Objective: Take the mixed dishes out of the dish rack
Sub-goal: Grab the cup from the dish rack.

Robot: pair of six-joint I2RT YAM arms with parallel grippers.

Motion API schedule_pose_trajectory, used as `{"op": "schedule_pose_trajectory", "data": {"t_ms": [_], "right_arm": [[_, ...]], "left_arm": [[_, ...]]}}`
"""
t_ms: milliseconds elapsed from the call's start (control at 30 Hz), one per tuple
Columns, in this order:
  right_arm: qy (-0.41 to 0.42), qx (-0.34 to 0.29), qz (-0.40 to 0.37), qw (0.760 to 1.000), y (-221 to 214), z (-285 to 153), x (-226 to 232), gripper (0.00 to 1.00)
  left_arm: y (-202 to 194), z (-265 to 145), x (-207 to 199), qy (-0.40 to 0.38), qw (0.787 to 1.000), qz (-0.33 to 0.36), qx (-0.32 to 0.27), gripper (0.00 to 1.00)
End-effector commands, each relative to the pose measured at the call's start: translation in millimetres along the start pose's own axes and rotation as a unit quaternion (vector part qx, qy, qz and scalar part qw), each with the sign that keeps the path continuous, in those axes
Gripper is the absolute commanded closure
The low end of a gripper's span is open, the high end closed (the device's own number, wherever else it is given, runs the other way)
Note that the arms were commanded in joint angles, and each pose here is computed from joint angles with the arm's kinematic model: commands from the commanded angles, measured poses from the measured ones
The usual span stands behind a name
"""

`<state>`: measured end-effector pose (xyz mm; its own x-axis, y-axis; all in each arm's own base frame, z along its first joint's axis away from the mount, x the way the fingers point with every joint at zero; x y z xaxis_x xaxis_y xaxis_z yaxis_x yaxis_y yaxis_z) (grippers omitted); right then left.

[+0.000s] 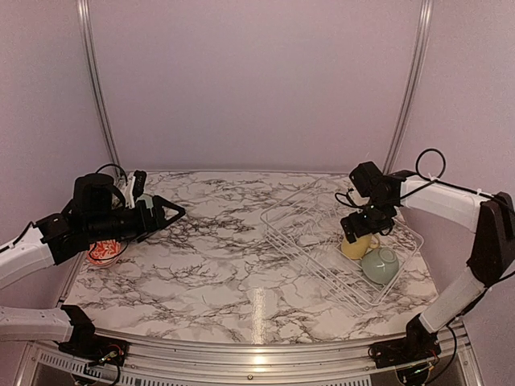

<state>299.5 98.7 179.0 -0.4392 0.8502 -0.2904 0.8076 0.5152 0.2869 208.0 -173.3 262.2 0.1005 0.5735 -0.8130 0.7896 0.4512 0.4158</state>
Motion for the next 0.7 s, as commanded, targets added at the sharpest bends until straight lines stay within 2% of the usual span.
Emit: {"op": "schedule_pose_trajectory", "data": {"t_ms": [0, 367, 533, 667], "right_arm": [[-0.007, -0.017, -0.032, 0.999, 13.6, -2.2, 0.2, 0.04], [0.002, 0.005, -0.047, 0.999, 16.4, 15.2, 6.3, 0.08], [-0.006, 0.031, -0.035, 0.999, 11.1, 20.5, 5.7, 0.19], [-0.001, 0.020, -0.024, 0.999, 11.1, 15.8, 5.9, 0.25]], "left_arm": [[-2.4, 1.2, -0.8, 0.007, 1.000, 0.008, 0.015, 0.01], [-3.4, 4.9, 2.7, 0.024, 0.999, 0.014, 0.025, 0.01], [-3.6, 5.6, 5.9, 0.034, 0.999, 0.012, 0.023, 0.01], [-2.6, 6.6, 3.0, 0.027, 0.999, 0.009, 0.024, 0.01]]}}
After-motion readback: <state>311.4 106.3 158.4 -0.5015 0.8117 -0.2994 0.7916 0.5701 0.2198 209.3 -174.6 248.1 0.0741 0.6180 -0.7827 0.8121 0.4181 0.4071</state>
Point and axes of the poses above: each gripper's point midway between its finger pads, its own z axis out along the fingers, its own x axis along the line the jaws close on, y = z × x, the point moved 7 cm from there along -z, back along the fingers, and after that the axes turned 15 degrees about -z, right-handed, at the moved point
